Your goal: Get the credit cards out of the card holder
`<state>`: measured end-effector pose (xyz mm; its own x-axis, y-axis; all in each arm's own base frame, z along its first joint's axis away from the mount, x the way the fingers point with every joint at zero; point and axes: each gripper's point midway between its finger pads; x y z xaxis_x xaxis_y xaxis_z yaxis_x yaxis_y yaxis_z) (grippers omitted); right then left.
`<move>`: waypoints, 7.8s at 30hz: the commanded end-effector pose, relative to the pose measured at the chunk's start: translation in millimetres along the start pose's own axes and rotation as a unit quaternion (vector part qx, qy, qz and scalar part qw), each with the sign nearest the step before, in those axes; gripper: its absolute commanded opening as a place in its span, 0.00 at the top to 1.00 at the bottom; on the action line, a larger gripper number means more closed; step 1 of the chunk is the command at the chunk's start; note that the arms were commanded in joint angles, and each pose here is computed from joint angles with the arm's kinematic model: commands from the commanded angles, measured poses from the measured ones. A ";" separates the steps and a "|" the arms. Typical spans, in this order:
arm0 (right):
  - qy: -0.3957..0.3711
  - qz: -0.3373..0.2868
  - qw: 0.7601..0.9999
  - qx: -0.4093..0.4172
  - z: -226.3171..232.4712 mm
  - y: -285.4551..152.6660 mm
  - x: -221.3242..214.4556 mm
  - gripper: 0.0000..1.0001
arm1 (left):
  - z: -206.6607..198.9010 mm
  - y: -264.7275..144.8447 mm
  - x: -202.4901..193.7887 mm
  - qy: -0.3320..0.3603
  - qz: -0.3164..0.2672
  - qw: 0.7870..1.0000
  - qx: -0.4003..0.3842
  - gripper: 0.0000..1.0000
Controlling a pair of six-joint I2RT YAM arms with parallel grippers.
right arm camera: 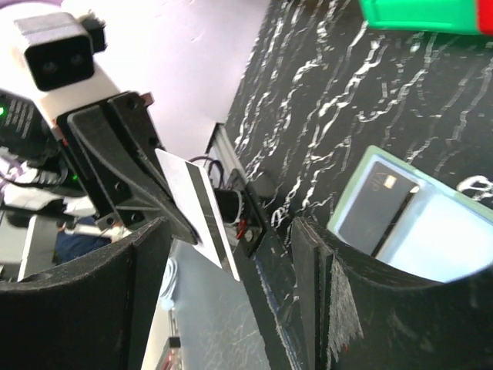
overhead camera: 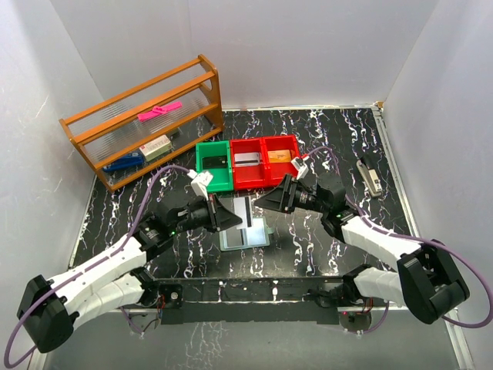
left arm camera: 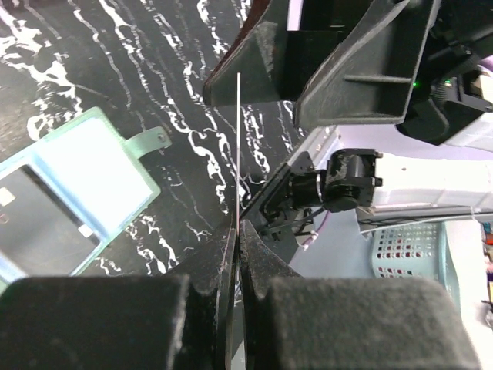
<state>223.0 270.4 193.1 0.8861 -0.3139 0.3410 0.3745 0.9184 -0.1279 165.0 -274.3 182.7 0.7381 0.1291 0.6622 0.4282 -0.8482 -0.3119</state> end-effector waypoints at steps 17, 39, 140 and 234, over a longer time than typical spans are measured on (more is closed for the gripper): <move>-0.040 0.080 0.988 0.130 45.7 -9.7 -27.6 0.63 | -48.4 0.1 19.2 0.023 0.003 0.992 -0.127 1.00; -0.022 0.078 0.984 0.161 55.9 -5.7 -26.8 0.71 | -48.3 -9.6 21.3 -0.014 0.018 0.979 -0.201 1.00; -0.746 0.092 0.555 -0.356 -143.8 157.3 218.0 0.98 | 154.0 -117.5 81.6 0.116 -0.062 0.927 0.352 0.01; -0.626 -0.095 0.702 -0.325 -65.8 126.3 225.9 0.45 | 149.3 -97.2 68.6 0.113 -0.020 0.947 0.299 0.01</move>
<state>484.1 304.9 128.6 0.0872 0.5859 0.8057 0.7822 0.4606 -0.4196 252.9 -104.7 157.1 0.6170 -0.0056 0.7869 0.7267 -0.3796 -0.5725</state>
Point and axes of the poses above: each gripper's point midway between its finger pads, its own y axis out along the fingers, its own z axis along the line the jaws close on, x = y × z, and after that the axes turned 7 degrees about y, right-handed
